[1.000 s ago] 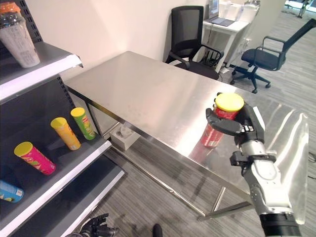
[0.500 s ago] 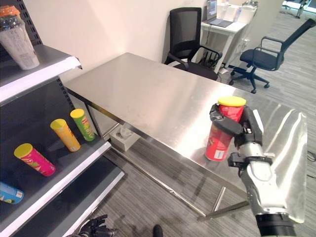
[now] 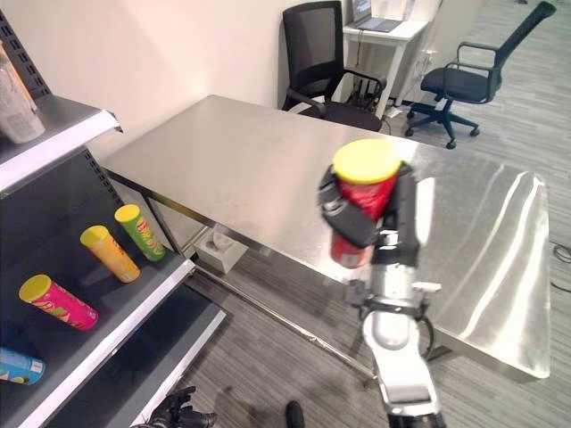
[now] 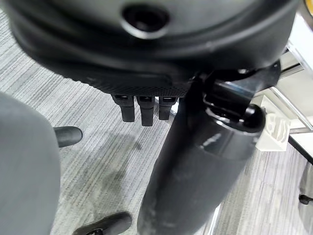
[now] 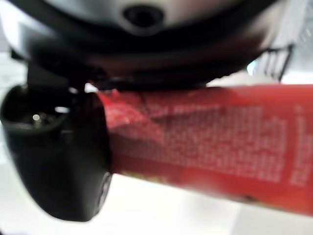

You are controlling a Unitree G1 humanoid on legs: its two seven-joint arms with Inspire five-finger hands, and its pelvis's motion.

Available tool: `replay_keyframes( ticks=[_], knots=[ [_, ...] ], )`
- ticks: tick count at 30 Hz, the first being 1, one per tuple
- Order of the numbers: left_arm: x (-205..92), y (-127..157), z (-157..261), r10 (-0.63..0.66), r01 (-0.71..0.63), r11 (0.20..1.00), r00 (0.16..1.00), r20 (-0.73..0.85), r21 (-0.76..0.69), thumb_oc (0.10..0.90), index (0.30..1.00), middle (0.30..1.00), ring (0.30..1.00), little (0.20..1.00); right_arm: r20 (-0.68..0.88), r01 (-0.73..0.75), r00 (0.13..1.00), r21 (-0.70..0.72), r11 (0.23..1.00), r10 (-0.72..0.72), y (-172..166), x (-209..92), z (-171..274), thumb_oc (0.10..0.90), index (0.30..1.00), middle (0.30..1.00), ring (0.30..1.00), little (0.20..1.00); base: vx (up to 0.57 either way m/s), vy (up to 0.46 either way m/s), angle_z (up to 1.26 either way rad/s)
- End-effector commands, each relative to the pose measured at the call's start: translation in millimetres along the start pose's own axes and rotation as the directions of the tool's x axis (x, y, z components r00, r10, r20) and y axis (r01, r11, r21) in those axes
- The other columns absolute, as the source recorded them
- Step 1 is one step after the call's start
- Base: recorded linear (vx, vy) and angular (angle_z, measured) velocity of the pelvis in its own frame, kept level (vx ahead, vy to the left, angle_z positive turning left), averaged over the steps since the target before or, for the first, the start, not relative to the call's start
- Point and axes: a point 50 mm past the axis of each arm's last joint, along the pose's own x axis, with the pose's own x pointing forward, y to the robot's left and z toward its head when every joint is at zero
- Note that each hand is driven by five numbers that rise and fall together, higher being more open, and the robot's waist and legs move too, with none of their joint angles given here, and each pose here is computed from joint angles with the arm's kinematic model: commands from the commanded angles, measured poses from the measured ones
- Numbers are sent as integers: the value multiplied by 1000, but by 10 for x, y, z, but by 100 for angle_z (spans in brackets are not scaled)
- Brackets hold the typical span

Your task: Put the goods on the table back onto the shelves and tidy them up.

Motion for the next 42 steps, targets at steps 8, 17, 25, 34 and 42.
replay_keyframes(
  ticks=[8,17,25,34,42],
  knots=[
    [-9,256,-49,147,-148,988,989,18,52,800,900,900,900,900,318,-169,933,-35,985,171,237,-103,448,400,300,300,300,300,-132,-104,2],
    [40,369,185,183,-194,975,978,104,109,800,900,900,900,900,276,-259,914,-172,951,298,391,-234,253,400,300,300,300,300,-213,-50,117],
    [43,327,239,158,-181,967,978,137,178,800,900,900,900,900,143,-235,952,-226,946,270,233,-325,36,400,300,300,300,300,-65,210,62],
    [65,392,478,104,-156,958,971,217,240,800,900,900,900,900,113,-133,979,-286,949,171,152,-318,-59,400,300,300,300,300,-133,430,22],
    [74,662,533,202,-230,963,960,194,138,800,900,900,900,900,62,-149,983,-265,953,171,267,-344,-145,400,300,300,300,300,-154,298,10]
  ],
)
